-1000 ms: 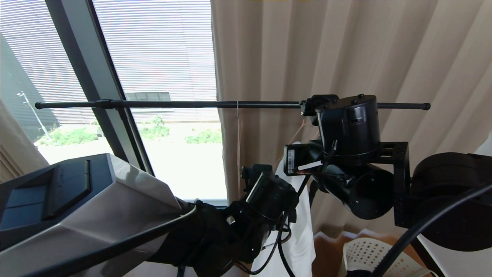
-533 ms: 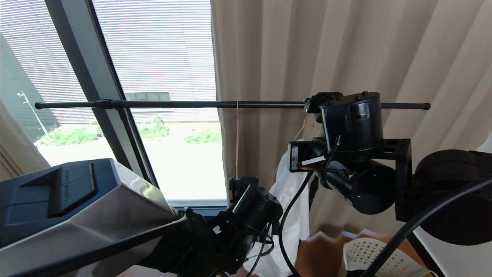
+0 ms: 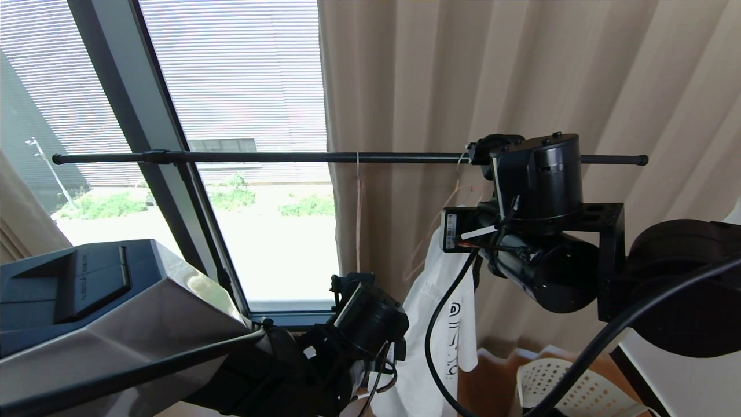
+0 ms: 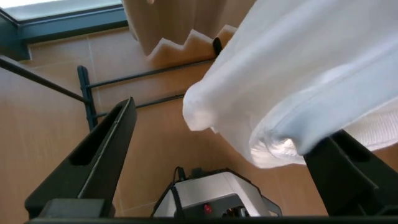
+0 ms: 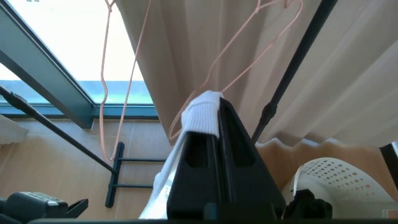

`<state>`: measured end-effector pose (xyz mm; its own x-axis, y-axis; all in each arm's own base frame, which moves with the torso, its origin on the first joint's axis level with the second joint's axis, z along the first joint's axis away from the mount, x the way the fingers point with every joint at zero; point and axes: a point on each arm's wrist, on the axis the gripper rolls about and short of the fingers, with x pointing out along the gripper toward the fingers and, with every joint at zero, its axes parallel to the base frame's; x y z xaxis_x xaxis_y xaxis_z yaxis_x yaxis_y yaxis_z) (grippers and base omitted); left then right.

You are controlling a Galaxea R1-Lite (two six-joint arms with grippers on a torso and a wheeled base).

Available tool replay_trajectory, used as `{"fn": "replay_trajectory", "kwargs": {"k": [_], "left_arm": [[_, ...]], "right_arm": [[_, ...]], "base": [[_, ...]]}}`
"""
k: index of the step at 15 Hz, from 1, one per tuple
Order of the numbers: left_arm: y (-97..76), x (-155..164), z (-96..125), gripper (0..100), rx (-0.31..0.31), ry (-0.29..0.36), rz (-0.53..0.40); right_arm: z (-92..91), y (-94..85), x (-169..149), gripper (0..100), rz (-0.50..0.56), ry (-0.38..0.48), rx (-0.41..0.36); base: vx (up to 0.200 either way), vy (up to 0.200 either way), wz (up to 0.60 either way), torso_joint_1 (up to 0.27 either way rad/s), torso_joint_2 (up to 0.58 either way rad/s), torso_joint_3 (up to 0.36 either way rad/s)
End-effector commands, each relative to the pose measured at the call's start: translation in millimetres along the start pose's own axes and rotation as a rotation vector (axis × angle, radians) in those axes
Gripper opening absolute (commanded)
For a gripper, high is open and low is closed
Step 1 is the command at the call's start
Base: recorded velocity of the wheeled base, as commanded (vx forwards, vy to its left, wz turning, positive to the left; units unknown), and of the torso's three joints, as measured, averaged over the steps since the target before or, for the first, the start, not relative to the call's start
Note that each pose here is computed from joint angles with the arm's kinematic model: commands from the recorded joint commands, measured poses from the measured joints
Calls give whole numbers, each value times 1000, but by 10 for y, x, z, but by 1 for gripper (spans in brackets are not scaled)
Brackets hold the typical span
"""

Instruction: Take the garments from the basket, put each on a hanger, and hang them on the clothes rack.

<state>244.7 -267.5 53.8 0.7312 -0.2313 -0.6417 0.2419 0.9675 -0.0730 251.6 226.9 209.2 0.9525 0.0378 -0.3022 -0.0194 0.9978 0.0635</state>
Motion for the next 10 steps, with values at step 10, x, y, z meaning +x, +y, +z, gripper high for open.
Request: {"fn": "replay_trajectory", "kwargs": {"k": [10], "left_arm": [[-341, 284, -24, 100, 15, -38, -50]], "right_arm": [[14, 35, -53, 0, 19, -6, -1]], "base": [[0, 0, 0, 0, 0, 0]]}}
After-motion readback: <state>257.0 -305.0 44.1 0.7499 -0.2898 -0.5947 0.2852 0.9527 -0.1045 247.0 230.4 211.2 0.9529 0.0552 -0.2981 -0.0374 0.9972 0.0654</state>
